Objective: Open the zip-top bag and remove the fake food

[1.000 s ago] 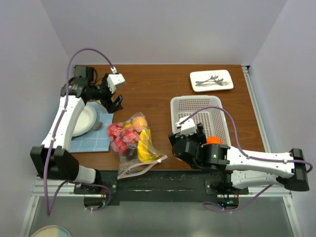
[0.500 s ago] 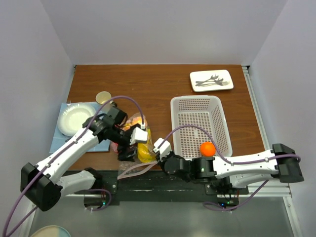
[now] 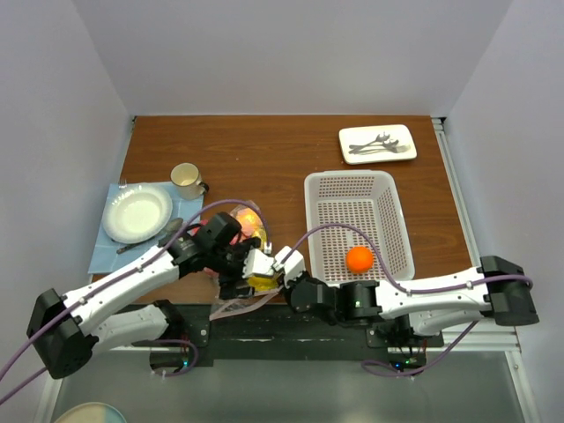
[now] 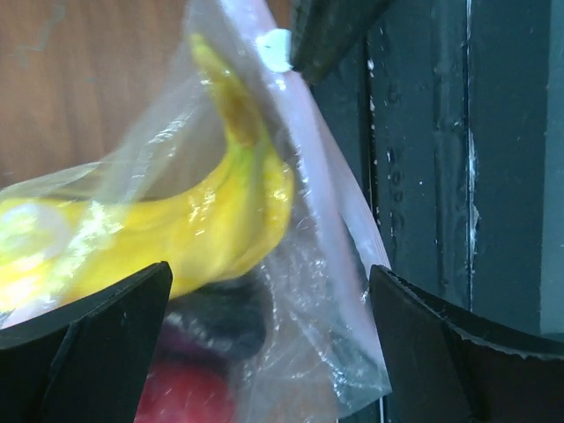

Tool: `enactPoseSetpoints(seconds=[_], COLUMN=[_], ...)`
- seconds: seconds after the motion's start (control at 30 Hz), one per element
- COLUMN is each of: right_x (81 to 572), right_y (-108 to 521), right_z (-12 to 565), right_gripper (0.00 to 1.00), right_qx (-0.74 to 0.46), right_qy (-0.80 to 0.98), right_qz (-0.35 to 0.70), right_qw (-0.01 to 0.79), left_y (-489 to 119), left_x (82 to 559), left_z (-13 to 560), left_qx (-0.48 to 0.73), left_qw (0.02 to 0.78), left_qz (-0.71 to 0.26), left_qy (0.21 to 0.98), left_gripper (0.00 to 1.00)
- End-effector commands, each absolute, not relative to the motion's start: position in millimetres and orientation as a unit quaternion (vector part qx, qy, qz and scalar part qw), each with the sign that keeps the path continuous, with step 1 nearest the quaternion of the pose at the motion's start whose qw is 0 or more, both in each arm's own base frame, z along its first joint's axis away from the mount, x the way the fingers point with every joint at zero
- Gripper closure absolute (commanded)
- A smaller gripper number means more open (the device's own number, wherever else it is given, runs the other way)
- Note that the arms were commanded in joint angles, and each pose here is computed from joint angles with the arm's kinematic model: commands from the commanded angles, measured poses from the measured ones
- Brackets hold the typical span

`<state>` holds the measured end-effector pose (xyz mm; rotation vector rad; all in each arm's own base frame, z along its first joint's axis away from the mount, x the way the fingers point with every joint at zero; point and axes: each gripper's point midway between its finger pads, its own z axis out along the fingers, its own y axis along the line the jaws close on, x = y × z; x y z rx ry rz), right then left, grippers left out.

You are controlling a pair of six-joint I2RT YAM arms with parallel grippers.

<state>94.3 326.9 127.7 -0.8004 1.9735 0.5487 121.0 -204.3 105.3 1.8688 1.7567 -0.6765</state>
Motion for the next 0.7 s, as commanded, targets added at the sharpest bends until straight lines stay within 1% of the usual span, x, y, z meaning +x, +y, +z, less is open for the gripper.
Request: enactPoseSetpoints(seconds=[0.0,0.13,0.23,0.33,0.47,0.5,0.57,0.63,0.67], right_x=[97.1,96.4,95.1,93.4,91.5,90.2,87.4,85.8,83.0], right_y=[320.4,306.2,302.0,301.8,302.9,303.5,305.6,307.4,309.4], right_z=[145.1,142.3,138.5,134.7,132.8,131.5,130.1,128.9,126.8], right_gripper=[1.00,1.00,1.00,1.00,1.00,1.00,1.00,1.00,1.00], right_qx=[-0.283,-0.265,-0.266,-0.273,-0.275,-0.278,-0.283,-0.286,-0.292], right_qy=[0.799,0.804,0.807,0.810,0.812,0.811,0.811,0.810,0.810], right_qz=[0.249,0.258,0.257,0.251,0.253,0.254,0.260,0.264,0.267], right_qw=[0.469,0.466,0.461,0.455,0.449,0.447,0.441,0.439,0.433], left_y=[-213.4,-216.2,-219.2,-220.6,-214.8,-216.6,-212.3,-208.1,-211.3], left_x=[124.9,110.2,109.6,116.2,131.0,133.5,136.5,138.1,142.9], left_z=[80.0,73.4,74.1,66.3,48.6,47.0,38.1,27.8,31.0], left_qx=[0.689,0.702,0.702,0.701,0.703,0.707,0.724,0.733,0.734], left_qw=[0.237,0.213,0.213,0.222,0.233,0.238,0.227,0.206,0.207], left_qz=[-0.215,-0.222,-0.222,-0.204,-0.148,-0.141,-0.115,-0.100,-0.094], left_qy=[0.650,0.642,0.642,0.646,0.655,0.651,0.641,0.640,0.640], left_gripper=[0.00,0.00,0.00,0.00,0.00,0.02,0.13,0.37,0.50])
